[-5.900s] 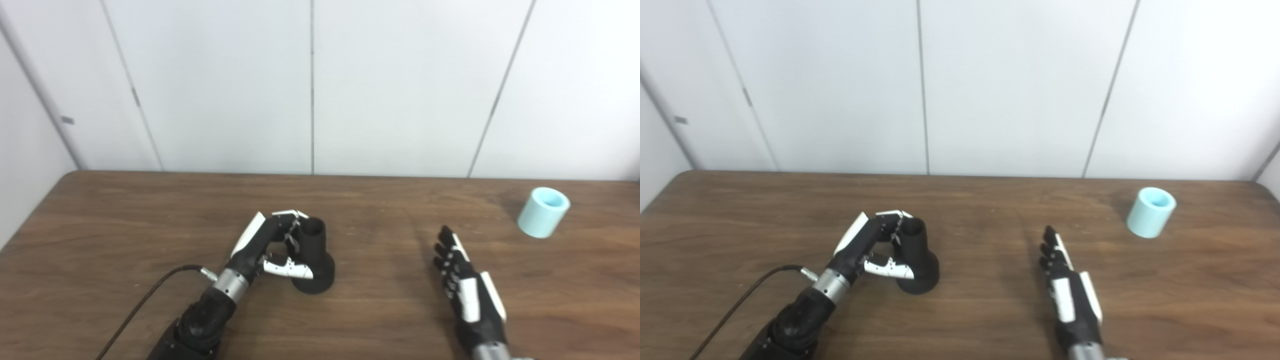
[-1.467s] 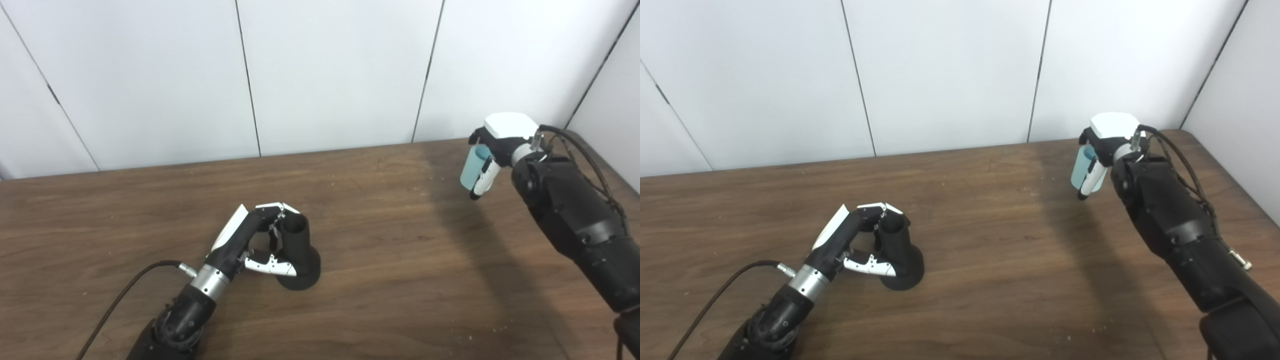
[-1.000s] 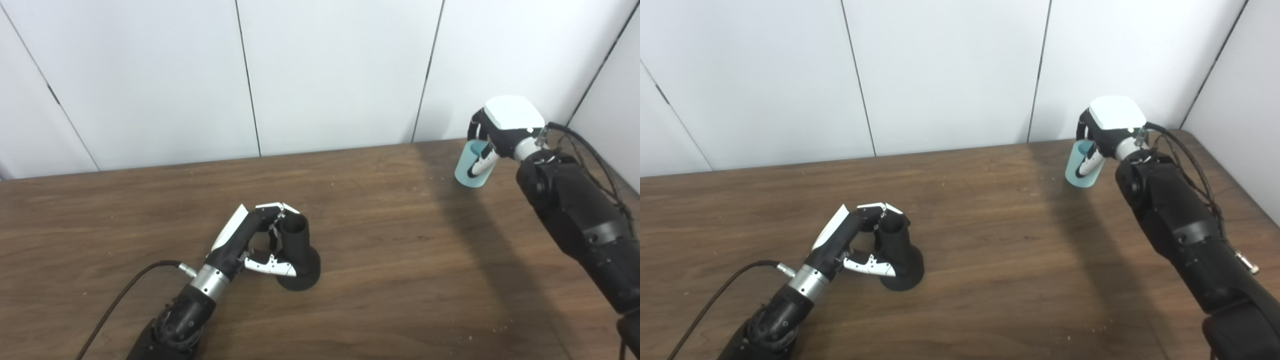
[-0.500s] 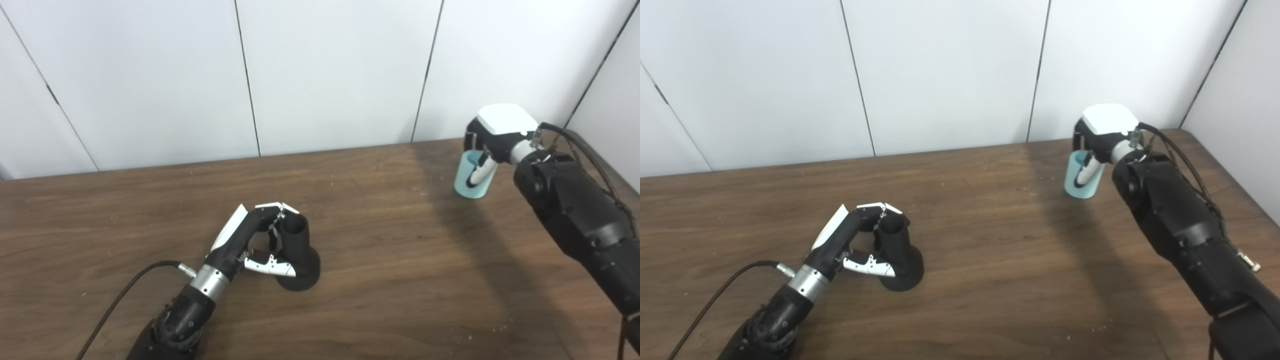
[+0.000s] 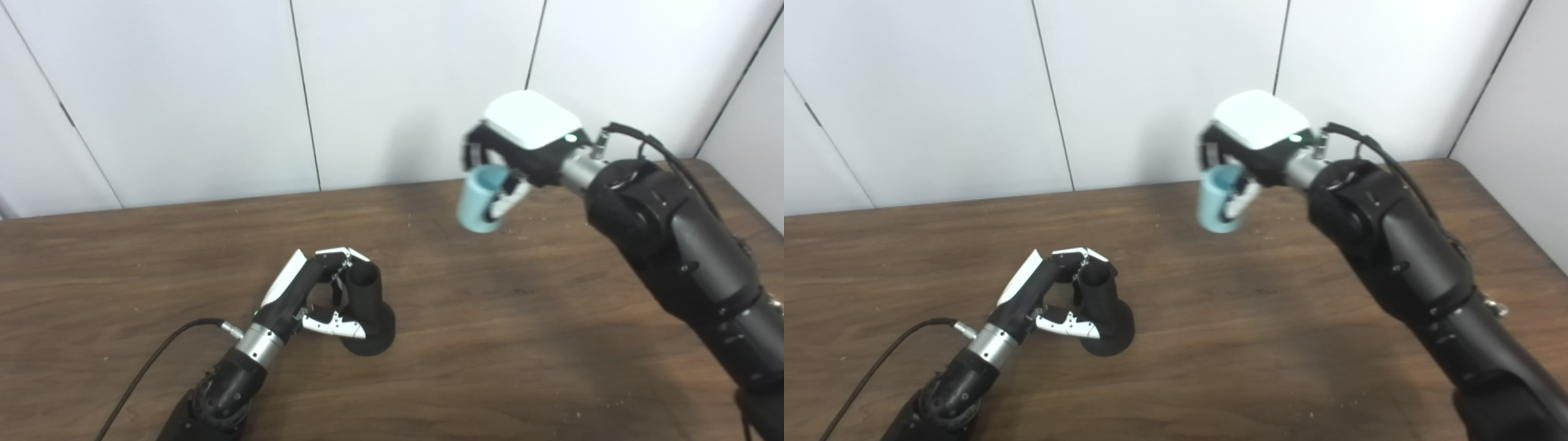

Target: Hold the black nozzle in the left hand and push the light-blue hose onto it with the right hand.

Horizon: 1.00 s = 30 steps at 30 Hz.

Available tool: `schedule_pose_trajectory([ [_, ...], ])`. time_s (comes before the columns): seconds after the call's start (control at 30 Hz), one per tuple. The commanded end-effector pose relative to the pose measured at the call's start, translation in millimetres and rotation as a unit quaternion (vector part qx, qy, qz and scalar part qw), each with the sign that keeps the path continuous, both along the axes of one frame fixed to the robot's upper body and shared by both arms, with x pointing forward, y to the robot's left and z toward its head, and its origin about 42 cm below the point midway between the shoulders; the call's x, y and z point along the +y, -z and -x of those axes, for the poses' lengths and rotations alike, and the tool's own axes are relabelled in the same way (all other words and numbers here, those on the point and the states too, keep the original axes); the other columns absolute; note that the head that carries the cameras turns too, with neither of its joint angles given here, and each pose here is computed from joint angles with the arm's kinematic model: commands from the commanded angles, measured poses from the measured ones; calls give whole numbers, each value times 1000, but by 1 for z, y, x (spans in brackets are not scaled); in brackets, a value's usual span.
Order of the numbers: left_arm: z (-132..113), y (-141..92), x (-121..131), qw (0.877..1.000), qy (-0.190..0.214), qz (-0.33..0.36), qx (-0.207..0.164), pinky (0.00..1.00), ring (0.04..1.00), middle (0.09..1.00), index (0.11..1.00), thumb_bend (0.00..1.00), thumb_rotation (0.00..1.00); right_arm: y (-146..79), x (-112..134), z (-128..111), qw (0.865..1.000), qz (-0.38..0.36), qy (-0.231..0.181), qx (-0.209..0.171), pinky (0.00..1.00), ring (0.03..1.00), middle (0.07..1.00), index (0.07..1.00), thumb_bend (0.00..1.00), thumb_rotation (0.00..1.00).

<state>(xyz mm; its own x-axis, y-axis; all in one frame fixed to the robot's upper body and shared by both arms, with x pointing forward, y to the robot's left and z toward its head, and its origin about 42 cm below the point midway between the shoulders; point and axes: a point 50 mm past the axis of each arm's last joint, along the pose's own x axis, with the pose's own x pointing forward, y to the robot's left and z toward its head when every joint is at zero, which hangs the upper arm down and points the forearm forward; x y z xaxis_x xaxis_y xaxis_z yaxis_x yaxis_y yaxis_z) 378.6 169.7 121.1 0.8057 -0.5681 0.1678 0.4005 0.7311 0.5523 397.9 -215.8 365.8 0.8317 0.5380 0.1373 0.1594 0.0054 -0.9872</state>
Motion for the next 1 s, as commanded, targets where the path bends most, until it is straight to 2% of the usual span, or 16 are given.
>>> schedule_pose_trajectory([
  [0.0, 42, 69, -4, 993, -6, -55, 107, 181, 259, 342, 480, 523, 79, -28, 8, 8, 998, -6, -31, -46, 133, 224, 396, 483, 526, 0],
  [0.17, 41, 66, -12, 993, -4, -56, 102, 179, 254, 336, 480, 523, 79, -21, 17, 16, 997, -11, -57, -45, 172, 265, 413, 515, 524, 0],
  [0.23, 41, 65, -13, 993, -4, -53, 101, 179, 254, 335, 480, 523, 79, -17, 20, 18, 997, -11, -66, -42, 165, 250, 399, 509, 523, 0],
  [0.27, 40, 64, -14, 994, -4, -50, 102, 179, 254, 335, 480, 523, 79, -15, 21, 20, 997, -10, -70, -40, 152, 231, 442, 493, 528, 0],
  [0.33, 40, 64, -15, 993, -5, -46, 105, 177, 253, 336, 480, 522, 79, -13, 22, 22, 997, -6, -74, -36, 138, 213, 463, 485, 530, 0],
  [0.93, 42, 62, -14, 993, 4, -50, 105, 170, 246, 330, 480, 523, 78, -8, 30, 27, 997, -4, -78, -2, 143, 218, 471, 482, 531, 0],
  [0.97, 42, 62, -14, 993, 4, -51, 106, 170, 246, 330, 480, 523, 78, -9, 31, 27, 997, -4, -78, -2, 145, 222, 431, 492, 527, 0],
])
